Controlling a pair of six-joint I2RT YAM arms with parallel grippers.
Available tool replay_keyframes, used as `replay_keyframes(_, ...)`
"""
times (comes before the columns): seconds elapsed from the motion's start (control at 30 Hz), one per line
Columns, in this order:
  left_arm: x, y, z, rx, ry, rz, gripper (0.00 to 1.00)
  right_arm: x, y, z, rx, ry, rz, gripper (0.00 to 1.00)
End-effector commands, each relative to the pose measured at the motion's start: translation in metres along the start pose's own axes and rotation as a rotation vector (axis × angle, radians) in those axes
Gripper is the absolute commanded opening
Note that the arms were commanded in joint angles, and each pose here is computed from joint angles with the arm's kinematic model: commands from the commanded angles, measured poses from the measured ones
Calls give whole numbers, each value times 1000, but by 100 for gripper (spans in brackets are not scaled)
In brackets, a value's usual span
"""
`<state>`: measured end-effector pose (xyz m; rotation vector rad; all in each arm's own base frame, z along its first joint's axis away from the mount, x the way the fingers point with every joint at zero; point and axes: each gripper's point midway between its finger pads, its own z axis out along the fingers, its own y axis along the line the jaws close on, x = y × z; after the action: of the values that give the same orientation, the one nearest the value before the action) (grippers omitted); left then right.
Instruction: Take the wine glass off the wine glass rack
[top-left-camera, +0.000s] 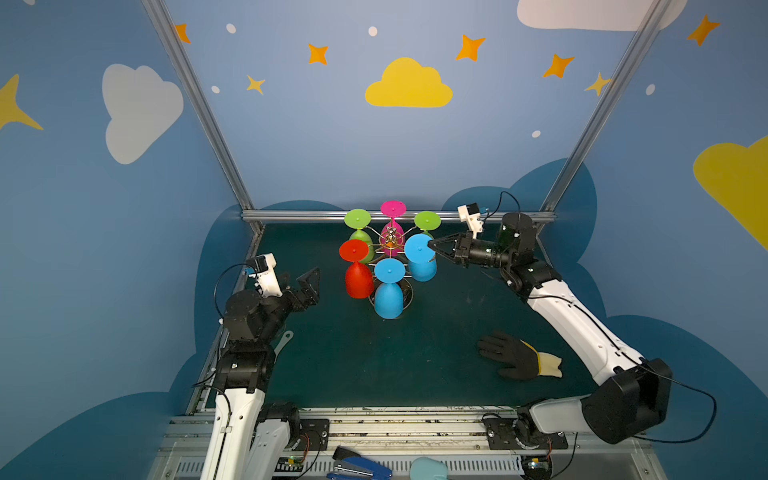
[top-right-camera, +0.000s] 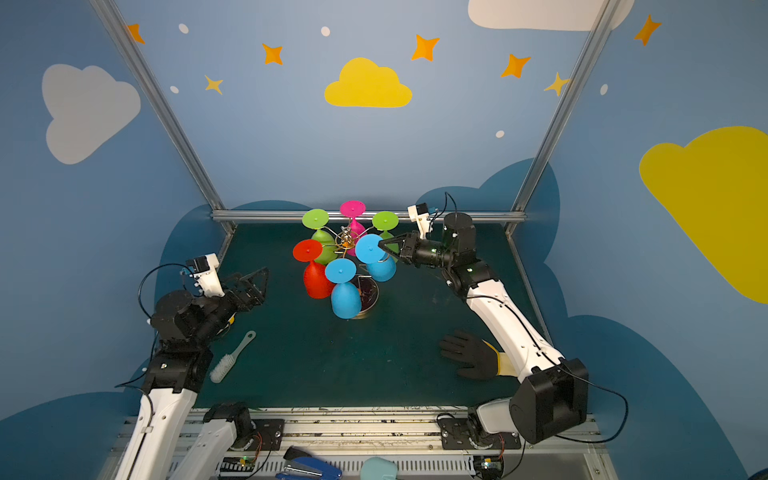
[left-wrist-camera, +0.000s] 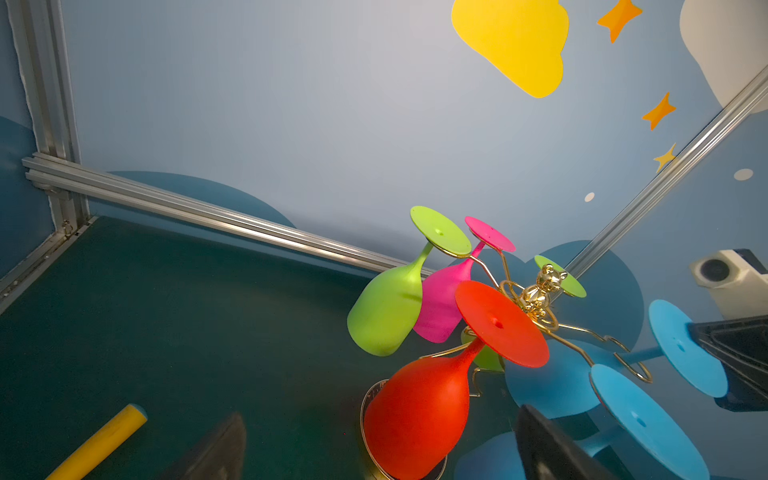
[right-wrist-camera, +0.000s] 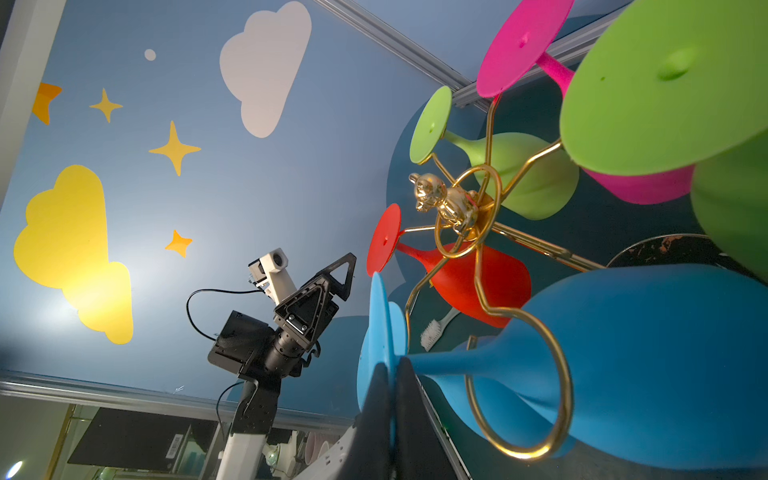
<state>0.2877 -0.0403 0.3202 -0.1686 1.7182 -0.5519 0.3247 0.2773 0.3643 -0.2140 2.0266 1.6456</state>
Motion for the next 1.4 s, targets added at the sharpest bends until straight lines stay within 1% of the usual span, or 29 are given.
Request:
replay_keyframes(0.0, -2, -3, -2, 15, -11, 5, 100, -6, 6, 6, -12, -9, -40, 0)
replay_keyframes(0.23, -3, -3, -3, 15, -16, 6, 100, -4, 2, 13, 0, 2, -36, 0)
replay_keyframes(0.57, -4, -4, -4, 15, -22, 9, 100, -9, -9, 14, 61, -60, -24, 0)
replay_keyframes(0.83, -4, -4, -4, 18, -20, 8, 100, -8, -9, 12, 118, -103, -59, 0)
replay_keyframes(1.37, -7, -7, -8, 23, -33, 17, 100, -13, -1, 20, 121, -121, -91, 0)
